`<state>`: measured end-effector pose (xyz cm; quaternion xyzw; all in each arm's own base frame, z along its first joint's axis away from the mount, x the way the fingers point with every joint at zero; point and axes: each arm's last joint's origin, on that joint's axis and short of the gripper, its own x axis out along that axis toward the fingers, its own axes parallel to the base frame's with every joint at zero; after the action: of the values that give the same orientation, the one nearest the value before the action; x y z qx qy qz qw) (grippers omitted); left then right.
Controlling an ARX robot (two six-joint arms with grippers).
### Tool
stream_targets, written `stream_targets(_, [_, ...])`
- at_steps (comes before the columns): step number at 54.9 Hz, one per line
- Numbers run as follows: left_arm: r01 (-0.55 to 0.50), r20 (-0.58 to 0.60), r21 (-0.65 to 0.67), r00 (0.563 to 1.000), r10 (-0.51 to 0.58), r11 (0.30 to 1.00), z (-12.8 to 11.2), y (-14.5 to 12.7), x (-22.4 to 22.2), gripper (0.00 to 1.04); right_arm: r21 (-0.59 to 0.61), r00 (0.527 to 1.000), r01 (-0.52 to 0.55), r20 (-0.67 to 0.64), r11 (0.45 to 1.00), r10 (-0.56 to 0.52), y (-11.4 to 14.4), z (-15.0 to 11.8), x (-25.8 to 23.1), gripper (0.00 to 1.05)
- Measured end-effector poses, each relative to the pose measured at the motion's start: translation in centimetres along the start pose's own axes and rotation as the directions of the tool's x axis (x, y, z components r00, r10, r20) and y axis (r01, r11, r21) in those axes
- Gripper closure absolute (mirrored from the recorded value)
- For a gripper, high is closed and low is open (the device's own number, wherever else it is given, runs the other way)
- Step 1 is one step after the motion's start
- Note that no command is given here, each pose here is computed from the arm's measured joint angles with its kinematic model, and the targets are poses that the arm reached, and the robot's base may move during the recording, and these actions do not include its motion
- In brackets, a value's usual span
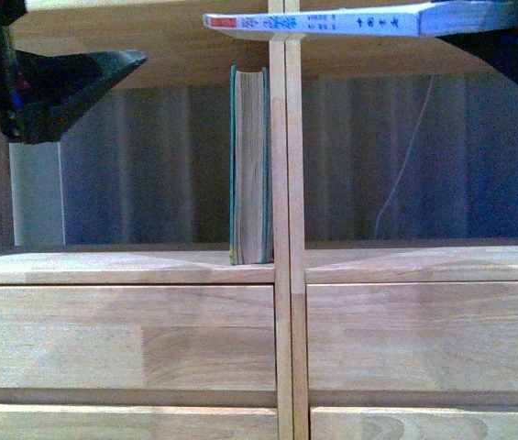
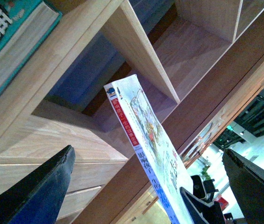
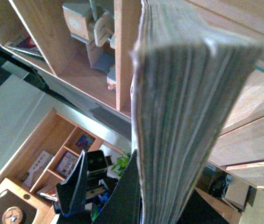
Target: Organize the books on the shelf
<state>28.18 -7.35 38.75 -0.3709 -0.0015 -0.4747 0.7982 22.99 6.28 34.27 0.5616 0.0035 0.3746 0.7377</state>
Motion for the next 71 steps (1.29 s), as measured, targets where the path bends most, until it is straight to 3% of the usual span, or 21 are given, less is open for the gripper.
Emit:
stream_targets(21, [0.063, -0.043, -0.076, 0.997, -0.066, 0.995, -2.8, -0.6, 2.5, 0.07, 0.042, 0.980, -0.135, -0.141, 0.990, 0.140, 2.8, -3.7, -0.2, 0.97])
stream_targets(35, [0.074, -0.022, -0.116, 0.997, -0.077, 0.991, -3.0, -0.6, 3.8, 0.08, 0.048, 0.979, -0.145, -0.140, 0.988, 0.150, 3.0, -4.7, -0.3, 0.98])
stream_targets(62, [0.152, -0.001, -0.169, 0.988, -0.155, 0.974, -4.1, -3.4, 5.9, 0.72, 0.036, 0.980, -0.155, -0.123, 0.987, 0.159, 2.7, -4.8, -0.9, 0.98])
stream_targets(71, [0.164, -0.004, -0.175, 0.986, -0.168, 0.971, -4.3, -3.5, 5.9, 0.88, 0.010, 0.978, -0.148, -0.146, 0.989, 0.148, 2.2, -4.6, -1.2, 0.76])
